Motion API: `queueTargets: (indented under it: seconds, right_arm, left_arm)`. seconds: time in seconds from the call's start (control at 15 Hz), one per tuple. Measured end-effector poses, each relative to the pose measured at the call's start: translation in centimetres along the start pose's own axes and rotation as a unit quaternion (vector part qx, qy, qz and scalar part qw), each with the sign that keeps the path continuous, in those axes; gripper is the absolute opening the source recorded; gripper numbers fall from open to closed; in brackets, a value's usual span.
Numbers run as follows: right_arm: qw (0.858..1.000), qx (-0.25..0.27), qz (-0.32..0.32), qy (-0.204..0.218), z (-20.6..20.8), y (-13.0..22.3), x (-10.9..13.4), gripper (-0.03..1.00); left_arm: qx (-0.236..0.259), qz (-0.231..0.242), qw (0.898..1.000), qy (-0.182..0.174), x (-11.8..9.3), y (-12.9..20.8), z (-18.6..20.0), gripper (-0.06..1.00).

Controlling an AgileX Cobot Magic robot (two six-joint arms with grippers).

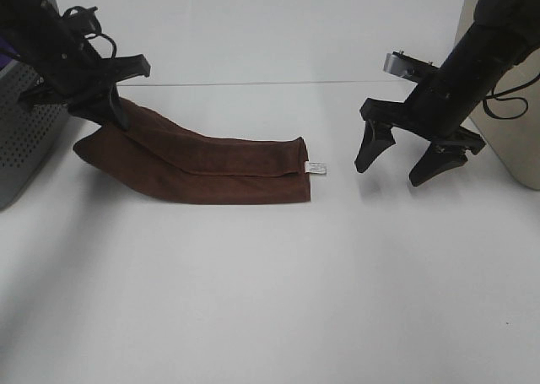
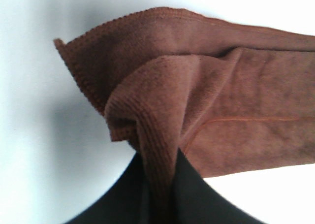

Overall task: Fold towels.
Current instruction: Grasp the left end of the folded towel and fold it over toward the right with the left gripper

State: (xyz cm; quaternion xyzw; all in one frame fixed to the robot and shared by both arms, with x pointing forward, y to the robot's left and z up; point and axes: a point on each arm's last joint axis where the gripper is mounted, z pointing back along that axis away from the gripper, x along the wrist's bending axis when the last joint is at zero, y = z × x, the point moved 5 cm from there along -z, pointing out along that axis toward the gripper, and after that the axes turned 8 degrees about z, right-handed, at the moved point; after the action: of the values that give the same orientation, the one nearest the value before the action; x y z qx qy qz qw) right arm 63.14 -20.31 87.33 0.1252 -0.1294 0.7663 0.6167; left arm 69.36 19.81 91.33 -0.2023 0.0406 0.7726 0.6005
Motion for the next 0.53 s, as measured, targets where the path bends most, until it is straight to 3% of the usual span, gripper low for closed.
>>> queueTargets:
  seconds: [0.33,0.53]
  right_arm:
    - [1.0,0.0,0.0,0.0,0.0,0.0,0.0,0.81]
    - [1.0,-0.001,0.0,0.0,0.0,0.0,0.0,0.81]
  left_arm:
    - [0.014,-0.017,0.993,0.116,-9.3,2.9,-1.4,0.04]
    - [0.022,-0.006,0.991,0.13,-11.1,4.4,-5.0,0.04]
